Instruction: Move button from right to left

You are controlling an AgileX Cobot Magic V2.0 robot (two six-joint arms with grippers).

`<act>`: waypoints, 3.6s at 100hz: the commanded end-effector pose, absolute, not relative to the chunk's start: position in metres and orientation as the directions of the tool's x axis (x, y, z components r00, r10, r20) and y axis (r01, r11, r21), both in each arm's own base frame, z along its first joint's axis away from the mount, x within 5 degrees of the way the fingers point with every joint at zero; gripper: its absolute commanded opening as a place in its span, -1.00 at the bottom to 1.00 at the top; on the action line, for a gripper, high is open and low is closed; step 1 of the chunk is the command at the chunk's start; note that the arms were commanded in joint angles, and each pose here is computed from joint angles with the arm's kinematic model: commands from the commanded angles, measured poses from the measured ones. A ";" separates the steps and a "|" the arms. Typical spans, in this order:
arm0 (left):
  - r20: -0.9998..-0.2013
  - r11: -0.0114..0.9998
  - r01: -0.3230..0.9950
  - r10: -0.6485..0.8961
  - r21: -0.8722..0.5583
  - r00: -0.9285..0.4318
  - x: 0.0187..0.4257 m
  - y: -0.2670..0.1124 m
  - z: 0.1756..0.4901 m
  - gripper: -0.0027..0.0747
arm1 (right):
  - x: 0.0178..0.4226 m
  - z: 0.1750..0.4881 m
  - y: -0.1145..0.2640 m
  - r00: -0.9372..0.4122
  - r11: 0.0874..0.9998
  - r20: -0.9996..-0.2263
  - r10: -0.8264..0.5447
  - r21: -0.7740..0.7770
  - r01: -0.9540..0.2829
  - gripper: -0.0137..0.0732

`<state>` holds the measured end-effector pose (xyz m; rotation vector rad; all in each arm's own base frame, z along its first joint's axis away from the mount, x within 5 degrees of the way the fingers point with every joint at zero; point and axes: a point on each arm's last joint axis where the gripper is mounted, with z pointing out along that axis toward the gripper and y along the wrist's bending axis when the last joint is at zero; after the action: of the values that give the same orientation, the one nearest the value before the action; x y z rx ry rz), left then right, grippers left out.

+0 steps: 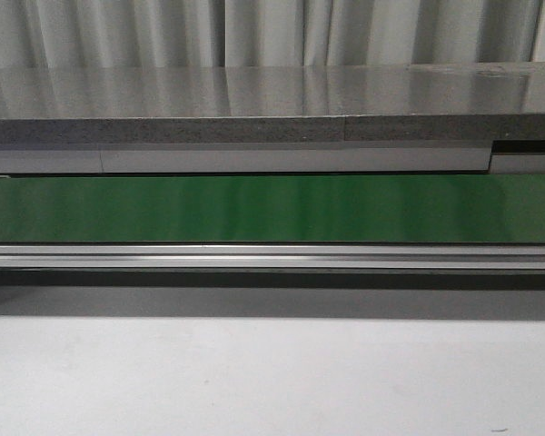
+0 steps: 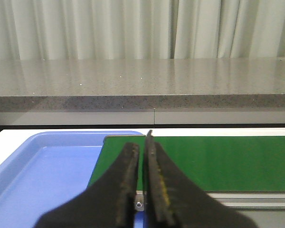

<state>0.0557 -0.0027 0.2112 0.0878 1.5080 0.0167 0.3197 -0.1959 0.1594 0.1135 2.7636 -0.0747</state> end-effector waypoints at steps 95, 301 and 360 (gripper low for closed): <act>-0.991 0.998 0.039 0.047 0.052 0.129 0.054 -0.003 0.206 -0.92 | 0.334 0.274 -0.106 -0.870 0.992 -0.489 -0.070 0.062 -0.114 -0.17; -0.991 0.998 0.039 0.047 0.052 0.129 0.054 -0.003 0.206 -0.92 | 0.267 0.370 -0.043 -0.551 0.991 -0.827 -0.109 -0.050 -0.122 0.70; -0.991 0.998 0.039 0.047 0.052 0.129 0.054 -0.003 0.206 -0.92 | 0.147 0.314 -0.009 -0.303 0.988 -0.940 -0.156 -0.152 -0.040 0.70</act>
<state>0.0557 -0.0027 0.2112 0.0878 1.5080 0.0167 0.1578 -0.0074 0.3041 -0.1776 1.9974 -0.0697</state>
